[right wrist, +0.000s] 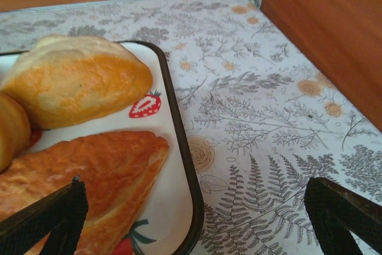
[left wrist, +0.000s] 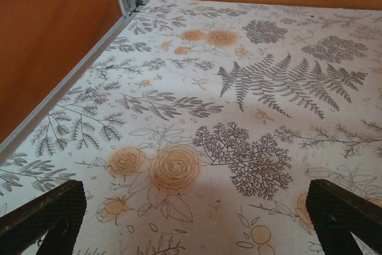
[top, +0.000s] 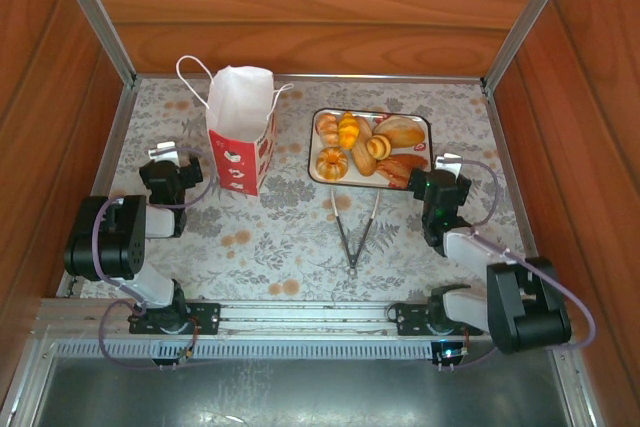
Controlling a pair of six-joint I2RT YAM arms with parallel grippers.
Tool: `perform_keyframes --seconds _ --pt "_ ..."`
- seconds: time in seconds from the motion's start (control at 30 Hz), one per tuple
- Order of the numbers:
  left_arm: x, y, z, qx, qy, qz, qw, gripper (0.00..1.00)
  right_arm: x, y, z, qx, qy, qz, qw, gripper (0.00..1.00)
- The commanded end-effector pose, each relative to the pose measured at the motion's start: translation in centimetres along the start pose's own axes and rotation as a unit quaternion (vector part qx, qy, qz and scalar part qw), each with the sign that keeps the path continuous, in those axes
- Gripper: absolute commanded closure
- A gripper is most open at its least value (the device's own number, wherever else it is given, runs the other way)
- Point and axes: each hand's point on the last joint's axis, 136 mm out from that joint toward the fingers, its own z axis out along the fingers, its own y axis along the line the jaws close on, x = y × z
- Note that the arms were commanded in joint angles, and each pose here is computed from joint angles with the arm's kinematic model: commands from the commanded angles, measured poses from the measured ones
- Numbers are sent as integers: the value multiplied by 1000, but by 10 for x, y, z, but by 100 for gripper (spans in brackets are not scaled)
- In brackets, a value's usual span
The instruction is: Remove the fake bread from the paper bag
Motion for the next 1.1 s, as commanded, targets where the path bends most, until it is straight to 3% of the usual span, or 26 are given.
perform_keyframes --seconds 0.0,0.2,0.4,0.53,0.73,0.83,0.9,1.07 --pt "-6 -1 0 2 -6 -12 1000 0 -21 14 10 -44 -33 7 998 0" --pt "-6 -1 0 1 -6 -12 1000 0 -23 29 30 -84 -37 -36 995 0" --pt "-5 -1 0 2 -4 -11 1000 0 -11 26 45 -84 -47 -22 995 0" --pt "-5 0 0 1 -5 -12 1000 0 -7 20 57 -84 -3 -2 996 0" --pt "-5 -1 0 2 -4 -11 1000 0 -7 19 56 -96 -3 4 995 0" --pt "-5 -1 0 4 -4 -10 1000 0 -6 48 52 -187 6 -30 982 0" --pt "-5 -1 0 4 -4 -9 1000 0 -6 45 51 -201 6 -17 979 0" --pt "-6 -2 0 4 -5 -9 1000 0 -6 33 54 -167 9 -6 986 0"
